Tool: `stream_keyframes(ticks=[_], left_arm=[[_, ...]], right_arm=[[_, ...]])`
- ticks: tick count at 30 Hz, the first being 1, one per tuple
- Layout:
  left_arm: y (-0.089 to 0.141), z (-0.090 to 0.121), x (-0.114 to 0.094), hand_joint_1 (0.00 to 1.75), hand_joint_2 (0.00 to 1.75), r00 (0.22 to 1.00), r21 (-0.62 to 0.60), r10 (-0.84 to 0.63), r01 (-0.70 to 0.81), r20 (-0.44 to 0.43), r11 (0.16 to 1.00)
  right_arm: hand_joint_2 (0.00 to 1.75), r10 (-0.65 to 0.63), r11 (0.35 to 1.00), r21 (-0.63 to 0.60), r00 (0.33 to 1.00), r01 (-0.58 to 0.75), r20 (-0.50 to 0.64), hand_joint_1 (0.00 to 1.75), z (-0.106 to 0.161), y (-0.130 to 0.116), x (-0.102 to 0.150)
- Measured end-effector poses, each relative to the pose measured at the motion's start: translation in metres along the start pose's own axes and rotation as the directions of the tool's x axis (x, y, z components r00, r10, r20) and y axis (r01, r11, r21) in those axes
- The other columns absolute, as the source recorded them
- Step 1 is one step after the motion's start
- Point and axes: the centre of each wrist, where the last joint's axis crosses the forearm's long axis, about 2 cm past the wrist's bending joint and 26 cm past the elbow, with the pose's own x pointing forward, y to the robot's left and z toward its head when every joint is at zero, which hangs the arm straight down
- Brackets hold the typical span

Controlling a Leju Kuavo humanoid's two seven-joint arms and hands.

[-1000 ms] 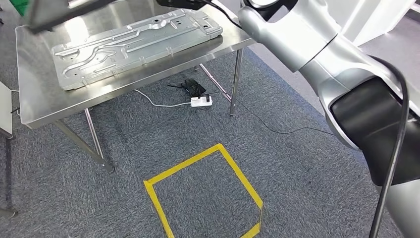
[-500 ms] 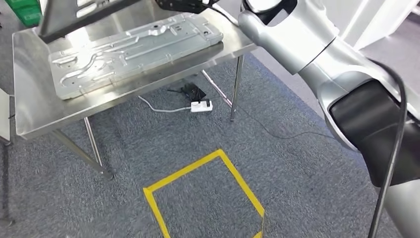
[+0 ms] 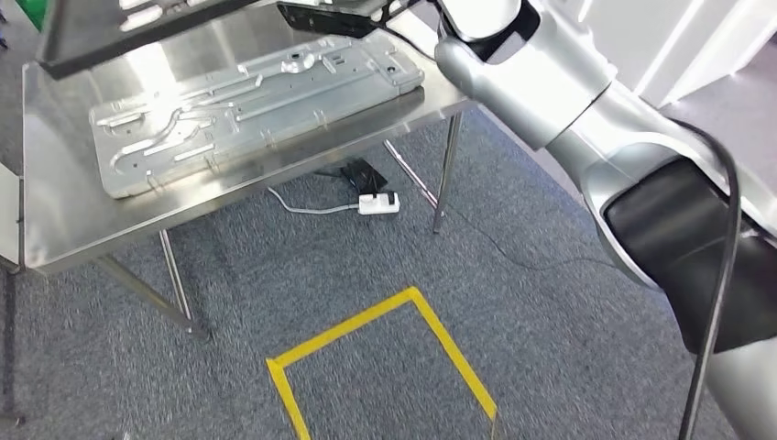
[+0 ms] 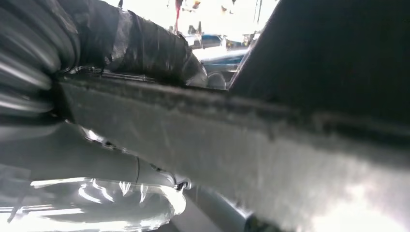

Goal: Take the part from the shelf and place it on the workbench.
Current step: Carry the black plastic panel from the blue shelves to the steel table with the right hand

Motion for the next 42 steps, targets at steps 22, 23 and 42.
stream_keyframes(ticks=[22,23,42], left_arm=[[0.0,0.0,0.0,0.0,1.75,1.0,0.007,0.002,-0.002,0.0,1.0],[0.0,0.0,-0.001,0.0,1.75,1.0,0.006,0.002,-0.002,-0.001,1.0],[-0.002,0.001,-0.004,0.0,1.75,1.0,0.003,0.0,0.0,-0.006,1.0]], right_arm=[[1.75,-0.01,0.999,0.04,1.0,0.009,0.011,1.75,0.002,0.012,0.009],[1.75,-0.01,0.999,0.043,1.0,0.01,0.011,1.75,0.002,0.013,0.01],[1.75,-0.001,1.0,0.027,1.0,0.0,0.022,1.75,0.001,0.008,0.014]])
